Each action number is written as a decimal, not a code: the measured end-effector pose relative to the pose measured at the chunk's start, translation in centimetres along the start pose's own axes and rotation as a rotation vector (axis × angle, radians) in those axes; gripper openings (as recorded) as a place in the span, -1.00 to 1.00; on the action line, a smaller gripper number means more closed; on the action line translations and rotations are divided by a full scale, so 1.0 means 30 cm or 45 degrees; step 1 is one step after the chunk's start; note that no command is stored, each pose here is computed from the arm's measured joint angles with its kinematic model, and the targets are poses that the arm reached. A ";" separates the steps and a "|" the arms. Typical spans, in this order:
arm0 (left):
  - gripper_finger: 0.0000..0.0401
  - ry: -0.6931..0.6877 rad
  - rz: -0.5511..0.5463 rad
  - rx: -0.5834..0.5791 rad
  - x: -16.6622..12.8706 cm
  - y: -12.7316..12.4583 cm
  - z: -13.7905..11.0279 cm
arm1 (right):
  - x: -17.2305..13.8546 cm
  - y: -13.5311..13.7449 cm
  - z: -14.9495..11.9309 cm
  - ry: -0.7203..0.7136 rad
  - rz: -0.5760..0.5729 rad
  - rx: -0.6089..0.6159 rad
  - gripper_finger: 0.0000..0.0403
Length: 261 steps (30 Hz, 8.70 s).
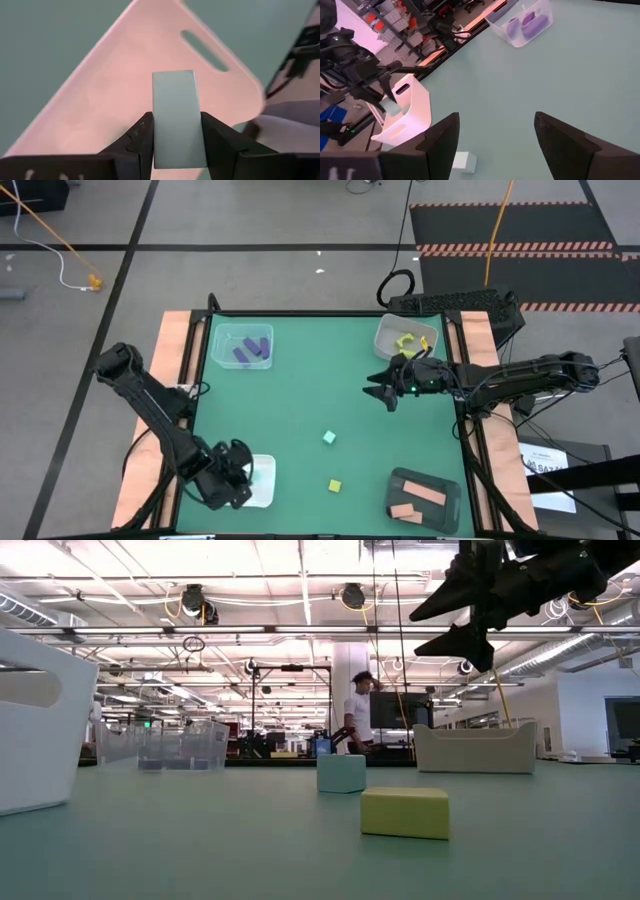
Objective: Sort & place blocks by color
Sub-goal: Put the top light blue block into the white bin, then put the light blue block into the white bin, then put the light green block into the gray bin
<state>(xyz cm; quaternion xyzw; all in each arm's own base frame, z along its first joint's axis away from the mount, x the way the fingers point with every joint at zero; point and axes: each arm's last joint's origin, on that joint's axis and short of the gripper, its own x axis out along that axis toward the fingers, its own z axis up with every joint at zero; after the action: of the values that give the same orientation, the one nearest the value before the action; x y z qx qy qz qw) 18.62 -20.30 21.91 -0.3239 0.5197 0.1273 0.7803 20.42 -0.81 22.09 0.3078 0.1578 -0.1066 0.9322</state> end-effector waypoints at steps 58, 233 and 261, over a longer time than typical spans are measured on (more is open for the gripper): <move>0.68 0.085 0.123 0.255 0.009 0.037 0.039 | 0.523 0.217 -0.399 0.446 -0.319 -0.264 0.35; -0.33 0.115 0.030 0.158 -0.014 0.031 0.072 | 0.244 0.503 -0.209 0.284 0.209 -0.453 0.48; 0.36 0.176 0.115 0.088 0.010 0.040 0.050 | 0.431 0.433 -0.567 0.596 0.341 -0.747 0.48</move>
<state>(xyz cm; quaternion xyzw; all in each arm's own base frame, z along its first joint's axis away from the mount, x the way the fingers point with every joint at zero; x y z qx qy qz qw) 19.20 -18.46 21.56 -0.2809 0.5906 0.1217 0.7467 32.37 18.45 11.52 0.0622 0.3484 0.1385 0.9250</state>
